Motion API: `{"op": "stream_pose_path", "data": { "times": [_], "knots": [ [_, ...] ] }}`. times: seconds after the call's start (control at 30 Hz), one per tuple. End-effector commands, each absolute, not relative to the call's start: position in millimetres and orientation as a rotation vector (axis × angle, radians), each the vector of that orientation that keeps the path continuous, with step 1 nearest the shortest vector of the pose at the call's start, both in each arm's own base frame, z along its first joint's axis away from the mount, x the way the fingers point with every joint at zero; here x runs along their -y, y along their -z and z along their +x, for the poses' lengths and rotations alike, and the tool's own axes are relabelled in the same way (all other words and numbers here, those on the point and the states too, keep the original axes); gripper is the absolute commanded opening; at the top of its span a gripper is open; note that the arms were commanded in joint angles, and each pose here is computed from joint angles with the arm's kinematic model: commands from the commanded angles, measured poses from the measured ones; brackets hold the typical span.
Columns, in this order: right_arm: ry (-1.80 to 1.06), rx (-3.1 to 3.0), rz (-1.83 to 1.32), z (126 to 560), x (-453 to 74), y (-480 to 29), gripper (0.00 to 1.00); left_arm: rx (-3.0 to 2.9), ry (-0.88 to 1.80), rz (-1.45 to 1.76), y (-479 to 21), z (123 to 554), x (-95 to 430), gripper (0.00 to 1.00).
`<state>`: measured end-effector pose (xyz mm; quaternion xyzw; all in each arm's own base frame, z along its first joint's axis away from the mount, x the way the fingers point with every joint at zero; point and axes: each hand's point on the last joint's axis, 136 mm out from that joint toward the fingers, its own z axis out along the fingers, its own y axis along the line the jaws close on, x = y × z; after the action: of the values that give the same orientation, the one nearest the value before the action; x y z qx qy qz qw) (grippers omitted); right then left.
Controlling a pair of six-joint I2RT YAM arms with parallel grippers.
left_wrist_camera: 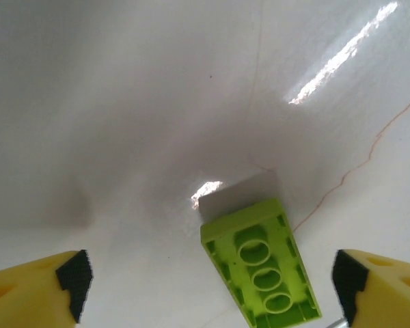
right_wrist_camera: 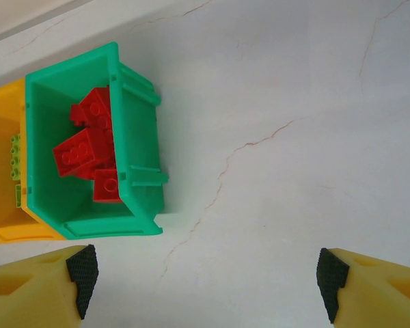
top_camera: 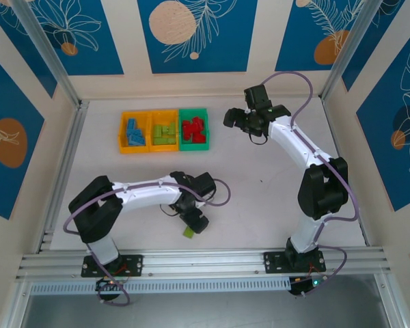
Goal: Sort the legos into containers by color
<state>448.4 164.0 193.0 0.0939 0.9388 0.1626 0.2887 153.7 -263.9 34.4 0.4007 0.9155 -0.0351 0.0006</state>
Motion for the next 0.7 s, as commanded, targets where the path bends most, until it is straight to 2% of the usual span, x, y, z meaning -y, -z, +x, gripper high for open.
{"op": "stream_pose_path", "data": {
  "times": [0.0, 0.2, 0.5, 0.57, 0.67],
  "knots": [
    [-0.437, -2.465, 0.257, 443, -155, -216, 0.86, -2.940, 0.076, 1.220, -30, 152, 266, 0.80],
    [-0.441, -2.427, 0.269, 445, -147, -230, 0.87, -3.053, -0.044, 1.097, -20, 152, 257, 0.68],
    [-0.479, -2.406, 0.288, 448, -146, -238, 0.87, -3.227, -0.023, 0.920, -16, 151, 244, 0.46],
    [-0.479, -2.408, 0.290, 445, -145, -238, 0.87, -3.221, -0.032, 0.901, -19, 153, 243, 0.45],
    [-0.487, -2.422, 0.266, 435, -148, -232, 0.87, -3.180, -0.025, 0.884, -24, 159, 243, 0.48]
  ]
}}
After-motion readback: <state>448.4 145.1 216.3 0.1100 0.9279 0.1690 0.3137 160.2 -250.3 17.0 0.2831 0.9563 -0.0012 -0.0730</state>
